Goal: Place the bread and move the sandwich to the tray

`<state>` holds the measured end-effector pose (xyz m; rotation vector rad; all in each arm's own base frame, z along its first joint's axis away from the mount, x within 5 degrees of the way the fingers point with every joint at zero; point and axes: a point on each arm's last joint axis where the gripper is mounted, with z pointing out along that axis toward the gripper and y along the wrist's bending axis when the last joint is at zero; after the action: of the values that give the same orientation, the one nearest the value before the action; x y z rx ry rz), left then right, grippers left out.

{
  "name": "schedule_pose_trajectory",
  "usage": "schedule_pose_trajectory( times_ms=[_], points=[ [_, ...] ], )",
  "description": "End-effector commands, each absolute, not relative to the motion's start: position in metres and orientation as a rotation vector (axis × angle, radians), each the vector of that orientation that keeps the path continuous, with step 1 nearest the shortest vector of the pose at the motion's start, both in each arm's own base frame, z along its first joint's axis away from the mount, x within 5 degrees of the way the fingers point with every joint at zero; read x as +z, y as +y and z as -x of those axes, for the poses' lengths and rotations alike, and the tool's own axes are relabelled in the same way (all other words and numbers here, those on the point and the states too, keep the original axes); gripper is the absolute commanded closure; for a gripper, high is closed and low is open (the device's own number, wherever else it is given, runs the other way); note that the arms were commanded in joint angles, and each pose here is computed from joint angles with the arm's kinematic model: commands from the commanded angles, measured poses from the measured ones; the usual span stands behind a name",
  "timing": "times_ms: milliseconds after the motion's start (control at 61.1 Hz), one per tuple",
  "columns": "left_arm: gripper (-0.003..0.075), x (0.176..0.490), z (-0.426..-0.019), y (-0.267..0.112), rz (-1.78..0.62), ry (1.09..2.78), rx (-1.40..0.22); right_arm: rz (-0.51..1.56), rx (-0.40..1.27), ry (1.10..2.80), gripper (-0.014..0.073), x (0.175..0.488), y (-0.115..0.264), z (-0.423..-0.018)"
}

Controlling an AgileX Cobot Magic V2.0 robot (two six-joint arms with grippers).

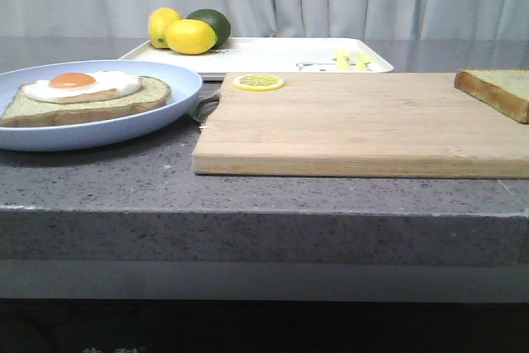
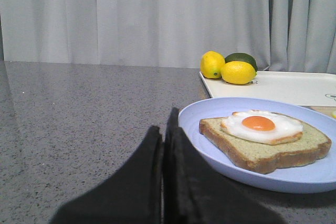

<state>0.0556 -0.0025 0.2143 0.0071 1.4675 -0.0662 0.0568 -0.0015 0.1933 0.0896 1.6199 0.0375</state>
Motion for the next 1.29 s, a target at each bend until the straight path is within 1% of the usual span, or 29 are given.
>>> schedule_pose_trajectory(
  times_ms=[0,1113,1277],
  points=[
    [0.0738,0.2205,-0.0529,-0.0023,0.004,1.376,-0.078,-0.076,0.027,1.514,0.0713,0.2032,-0.0018,-0.0548],
    [0.0738,0.2206,-0.0531,-0.0023,0.004,1.376,-0.078,-0.076,0.027,1.514,0.0713,0.2032,-0.0018,-0.0548],
    [0.0738,0.2236,-0.0525,-0.0023,0.004,1.369,-0.079,-0.075,0.025,1.470,0.0713,0.2080,-0.0019,-0.0544]
  ],
)
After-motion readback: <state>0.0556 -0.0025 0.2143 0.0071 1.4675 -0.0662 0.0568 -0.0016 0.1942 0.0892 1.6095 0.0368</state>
